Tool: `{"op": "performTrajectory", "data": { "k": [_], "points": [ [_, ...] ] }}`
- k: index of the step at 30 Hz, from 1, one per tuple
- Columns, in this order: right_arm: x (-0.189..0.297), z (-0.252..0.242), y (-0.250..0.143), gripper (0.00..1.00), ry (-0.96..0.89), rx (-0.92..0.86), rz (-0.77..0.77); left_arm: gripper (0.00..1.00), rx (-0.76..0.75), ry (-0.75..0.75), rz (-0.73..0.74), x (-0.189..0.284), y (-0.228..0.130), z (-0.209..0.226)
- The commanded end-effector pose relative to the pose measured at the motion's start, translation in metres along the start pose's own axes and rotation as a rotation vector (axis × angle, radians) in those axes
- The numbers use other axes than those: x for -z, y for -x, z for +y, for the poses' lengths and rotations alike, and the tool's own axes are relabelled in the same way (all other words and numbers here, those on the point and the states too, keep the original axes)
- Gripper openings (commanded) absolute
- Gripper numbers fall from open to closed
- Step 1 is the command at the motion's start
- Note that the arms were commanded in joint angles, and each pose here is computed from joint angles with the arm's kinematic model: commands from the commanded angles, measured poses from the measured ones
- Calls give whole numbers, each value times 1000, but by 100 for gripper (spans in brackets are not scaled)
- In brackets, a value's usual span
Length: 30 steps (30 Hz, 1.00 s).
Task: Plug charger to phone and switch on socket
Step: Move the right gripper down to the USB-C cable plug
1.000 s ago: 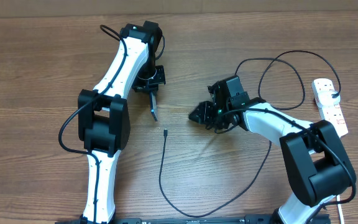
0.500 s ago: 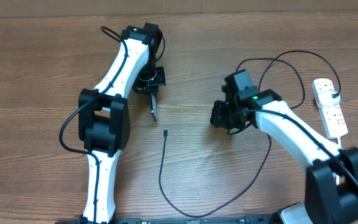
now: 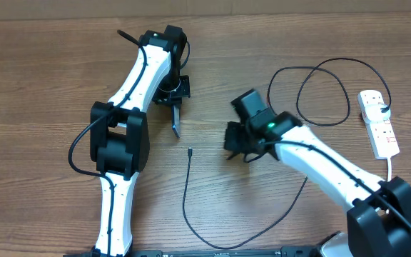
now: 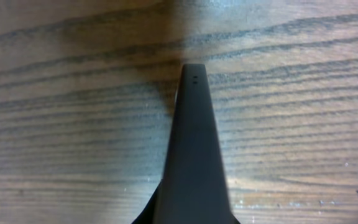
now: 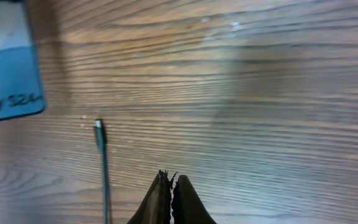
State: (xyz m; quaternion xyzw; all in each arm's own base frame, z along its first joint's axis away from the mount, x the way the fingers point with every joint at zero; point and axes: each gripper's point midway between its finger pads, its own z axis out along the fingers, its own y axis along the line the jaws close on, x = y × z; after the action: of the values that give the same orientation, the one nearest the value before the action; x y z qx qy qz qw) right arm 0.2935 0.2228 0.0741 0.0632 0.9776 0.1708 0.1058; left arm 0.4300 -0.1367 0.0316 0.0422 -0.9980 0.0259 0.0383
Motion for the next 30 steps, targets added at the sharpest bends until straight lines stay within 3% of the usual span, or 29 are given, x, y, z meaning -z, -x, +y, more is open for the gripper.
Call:
{"op": "performTrajectory", "data": {
  "k": [1,11,14,23,27,30],
  "points": [
    [-3,4,-1,4,-68,-54,-84,4,-31,2,-13,-1,-2,0],
    [-40,54,-21,4,-48,82,-181,4,-21,-14,-22,-9,1,-1],
    [-62,61,-20,4,-60,197,-207,4,-92,-50,-22,-8,1,-7],
    [-75,63,-15,4,-36,190,-204,4,-109,-85,-22,-8,2,-13],
    [-76,67,-21,8,-12,195,-176,4,-110,-85,-23,-8,2,-14],
    [-77,64,-23,22,-18,194,-170,4,-110,-85,-22,-8,1,-13]
  ]
}}
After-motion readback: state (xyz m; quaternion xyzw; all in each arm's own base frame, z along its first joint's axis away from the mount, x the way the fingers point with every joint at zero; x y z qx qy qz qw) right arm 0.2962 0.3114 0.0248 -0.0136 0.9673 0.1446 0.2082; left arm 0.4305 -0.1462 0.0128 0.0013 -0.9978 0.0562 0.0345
